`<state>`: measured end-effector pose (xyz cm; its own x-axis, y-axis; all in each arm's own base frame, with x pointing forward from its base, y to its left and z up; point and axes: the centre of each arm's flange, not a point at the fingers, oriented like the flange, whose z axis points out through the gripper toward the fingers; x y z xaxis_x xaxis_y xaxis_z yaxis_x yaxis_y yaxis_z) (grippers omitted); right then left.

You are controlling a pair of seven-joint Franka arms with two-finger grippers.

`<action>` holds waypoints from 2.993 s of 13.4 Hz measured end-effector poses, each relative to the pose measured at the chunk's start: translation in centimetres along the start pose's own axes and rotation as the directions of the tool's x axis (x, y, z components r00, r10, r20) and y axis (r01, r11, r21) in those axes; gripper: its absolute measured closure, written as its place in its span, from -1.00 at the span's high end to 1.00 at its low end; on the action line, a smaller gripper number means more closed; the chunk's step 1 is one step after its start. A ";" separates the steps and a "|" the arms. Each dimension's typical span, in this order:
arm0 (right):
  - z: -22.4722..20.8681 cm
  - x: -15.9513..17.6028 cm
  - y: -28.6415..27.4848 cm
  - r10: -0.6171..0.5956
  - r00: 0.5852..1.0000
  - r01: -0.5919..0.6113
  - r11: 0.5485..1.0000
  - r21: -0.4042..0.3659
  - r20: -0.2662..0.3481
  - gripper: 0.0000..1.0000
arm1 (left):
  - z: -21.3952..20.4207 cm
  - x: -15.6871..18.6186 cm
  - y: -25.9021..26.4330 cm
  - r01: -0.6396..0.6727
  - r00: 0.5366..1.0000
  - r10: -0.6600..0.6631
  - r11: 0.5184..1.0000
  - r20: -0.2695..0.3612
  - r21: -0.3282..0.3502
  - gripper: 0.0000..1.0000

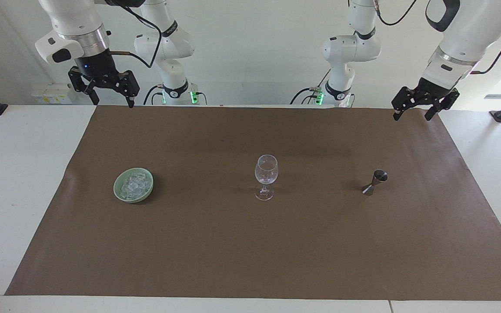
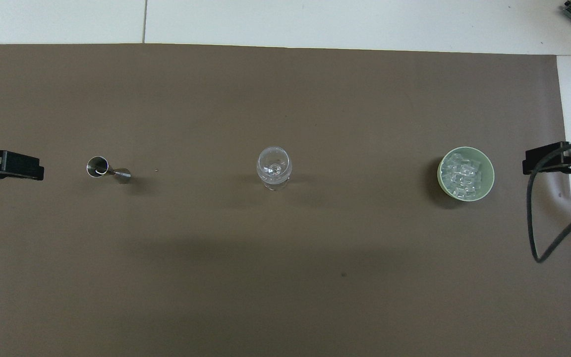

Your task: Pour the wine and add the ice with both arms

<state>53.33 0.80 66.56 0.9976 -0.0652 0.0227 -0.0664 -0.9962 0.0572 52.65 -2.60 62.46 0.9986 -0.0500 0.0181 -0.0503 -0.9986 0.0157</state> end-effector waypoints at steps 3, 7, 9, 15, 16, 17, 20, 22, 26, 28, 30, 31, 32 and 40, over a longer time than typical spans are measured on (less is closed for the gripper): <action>0.0 0.0 0.0 0.000 1.000 0.000 1.000 0.000 0.000 1.00 | 0.0 0.0 0.0 -0.002 1.000 0.002 1.000 0.000 0.000 1.00; 0.0 0.0 0.0 0.000 1.000 0.000 1.000 0.000 0.000 1.00 | 0.0 0.0 0.0 -0.003 1.000 0.003 1.000 0.000 0.000 1.00; 0.0 0.0 0.0 0.000 1.000 0.000 1.000 0.000 0.000 1.00 | 0.0 0.0 0.0 -0.003 1.000 0.003 1.000 0.000 0.000 1.00; 0.0 0.0 0.0 0.000 1.000 0.000 1.000 0.000 0.000 1.00 | 0.3 0.0 0.0 -0.003 1.000 0.003 1.000 0.007 0.000 1.00; 0.0 0.0 0.0 0.000 1.000 0.000 1.000 0.000 0.000 1.00 | 0.6 -0.1 0.0 -0.003 1.000 0.003 1.000 0.012 0.000 1.00; 0.0 0.0 0.0 0.000 1.000 0.000 1.000 0.000 0.000 1.00 | 1.0 -0.2 0.0 -0.002 1.000 0.002 1.000 0.021 0.000 1.00; 0.0 0.0 0.0 0.000 1.000 0.000 1.000 0.000 0.000 1.00 | 1.7 -0.7 -0.1 0.000 0.999 0.000 1.000 0.034 0.000 1.00; 0.0 0.0 0.0 0.000 1.000 0.000 1.000 0.000 0.000 1.00 | 1.6 -0.9 -0.4 0.027 0.999 -0.027 1.000 0.034 0.000 1.00; 0.0 0.0 0.0 0.000 1.000 0.000 1.000 0.000 0.000 1.00 | 2.3 -1.2 -1.2 0.293 0.953 -0.292 0.956 0.083 -0.010 1.00; 0.0 0.0 0.0 0.000 1.000 0.000 1.000 0.000 0.000 1.00 | 3.3 -1.3 -2.1 0.408 0.906 -0.399 0.912 0.142 -0.036 1.00; 0.0 0.0 0.0 0.000 1.000 0.000 1.000 0.000 0.000 1.00 | 4.2 -1.1 -2.9 0.521 0.841 -0.503 0.852 0.199 -0.047 1.00; 0.0 0.0 0.0 0.000 1.000 0.000 1.000 0.000 0.000 1.00 | 4.5 -0.8 -3.1 0.599 0.786 -0.574 0.799 0.228 -0.050 1.00; 0.0 0.0 0.0 0.000 1.000 0.000 1.000 0.000 0.000 1.00 | 4.7 -0.2 -3.5 0.684 0.713 -0.651 0.728 0.260 -0.054 1.00; 0.0 0.0 0.0 0.000 1.000 0.000 1.000 0.000 0.000 1.00 | 9.3 1.8 -10.9 0.979 0.187 -0.862 0.204 0.471 -0.015 1.00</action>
<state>53.33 0.80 66.56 0.9976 -0.0652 0.0226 -0.0664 -0.9962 0.0572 55.18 8.07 53.00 0.2382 0.8437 -0.4810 0.9669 -0.2525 0.0359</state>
